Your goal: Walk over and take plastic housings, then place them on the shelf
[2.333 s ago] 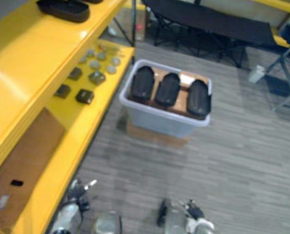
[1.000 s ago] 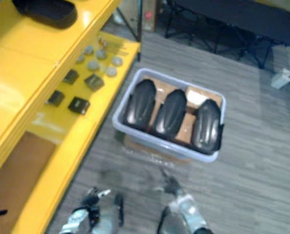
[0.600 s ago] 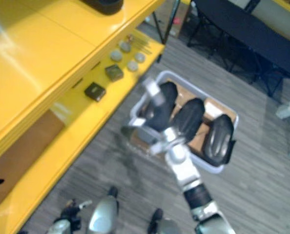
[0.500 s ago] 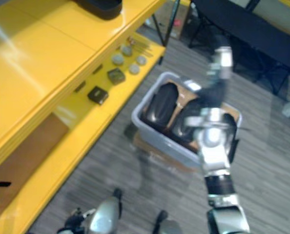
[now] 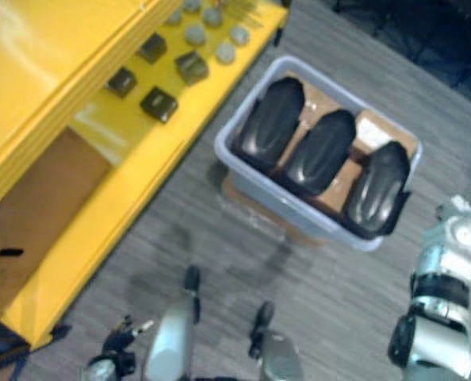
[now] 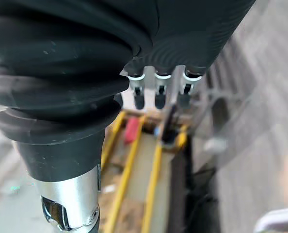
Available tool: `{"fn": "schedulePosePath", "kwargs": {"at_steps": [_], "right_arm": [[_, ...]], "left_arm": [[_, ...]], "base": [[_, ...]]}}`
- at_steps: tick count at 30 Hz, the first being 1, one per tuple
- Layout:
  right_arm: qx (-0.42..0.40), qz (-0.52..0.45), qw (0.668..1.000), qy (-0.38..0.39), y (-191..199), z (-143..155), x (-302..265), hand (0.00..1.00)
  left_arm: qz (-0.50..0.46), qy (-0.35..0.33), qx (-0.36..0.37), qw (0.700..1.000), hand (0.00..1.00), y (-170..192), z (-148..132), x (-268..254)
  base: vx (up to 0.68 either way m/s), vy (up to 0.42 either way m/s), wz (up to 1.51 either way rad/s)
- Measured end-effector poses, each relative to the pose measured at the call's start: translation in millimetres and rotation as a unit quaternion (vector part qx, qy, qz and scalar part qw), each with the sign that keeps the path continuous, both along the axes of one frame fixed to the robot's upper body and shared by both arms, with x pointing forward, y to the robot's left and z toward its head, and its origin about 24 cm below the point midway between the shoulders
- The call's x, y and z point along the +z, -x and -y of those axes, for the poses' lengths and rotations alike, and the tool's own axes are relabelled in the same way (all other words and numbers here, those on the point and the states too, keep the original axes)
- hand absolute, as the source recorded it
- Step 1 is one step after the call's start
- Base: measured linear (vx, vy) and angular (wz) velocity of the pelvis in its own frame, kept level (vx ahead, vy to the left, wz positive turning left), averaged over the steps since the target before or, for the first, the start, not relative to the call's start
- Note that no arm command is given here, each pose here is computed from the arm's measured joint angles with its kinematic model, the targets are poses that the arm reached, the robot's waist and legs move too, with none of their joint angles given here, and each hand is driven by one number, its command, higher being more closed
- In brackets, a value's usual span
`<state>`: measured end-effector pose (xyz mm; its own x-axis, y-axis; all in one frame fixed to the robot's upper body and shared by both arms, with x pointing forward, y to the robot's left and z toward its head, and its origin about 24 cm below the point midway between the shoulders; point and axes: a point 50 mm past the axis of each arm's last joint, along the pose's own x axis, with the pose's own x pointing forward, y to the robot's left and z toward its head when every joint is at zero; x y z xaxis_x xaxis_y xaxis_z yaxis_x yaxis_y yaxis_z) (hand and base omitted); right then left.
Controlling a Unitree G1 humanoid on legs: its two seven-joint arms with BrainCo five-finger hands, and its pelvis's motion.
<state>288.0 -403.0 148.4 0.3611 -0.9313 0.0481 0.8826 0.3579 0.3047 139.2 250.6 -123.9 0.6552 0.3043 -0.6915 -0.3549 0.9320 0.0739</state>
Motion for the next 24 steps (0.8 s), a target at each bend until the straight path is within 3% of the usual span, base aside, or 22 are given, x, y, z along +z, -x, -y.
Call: {"fn": "schedulePosePath", "kwargs": {"at_steps": [10,24], "right_arm": [[-0.058,0.02,0.997,-0.046,9.3,32.4,36.1,0.0],[-0.109,-0.018,0.992,-0.064,19.9,41.7,47.3,0.0]], "left_arm": [[0.04,0.045,0.037,0.997,0.0,-18.3,11.0,2.3],[0.08,0.129,0.046,0.987,0.0,-38.0,49.3,3.5]], "base": [[-0.01,0.061,0.08],[0.0,-0.001,0.02]]}}
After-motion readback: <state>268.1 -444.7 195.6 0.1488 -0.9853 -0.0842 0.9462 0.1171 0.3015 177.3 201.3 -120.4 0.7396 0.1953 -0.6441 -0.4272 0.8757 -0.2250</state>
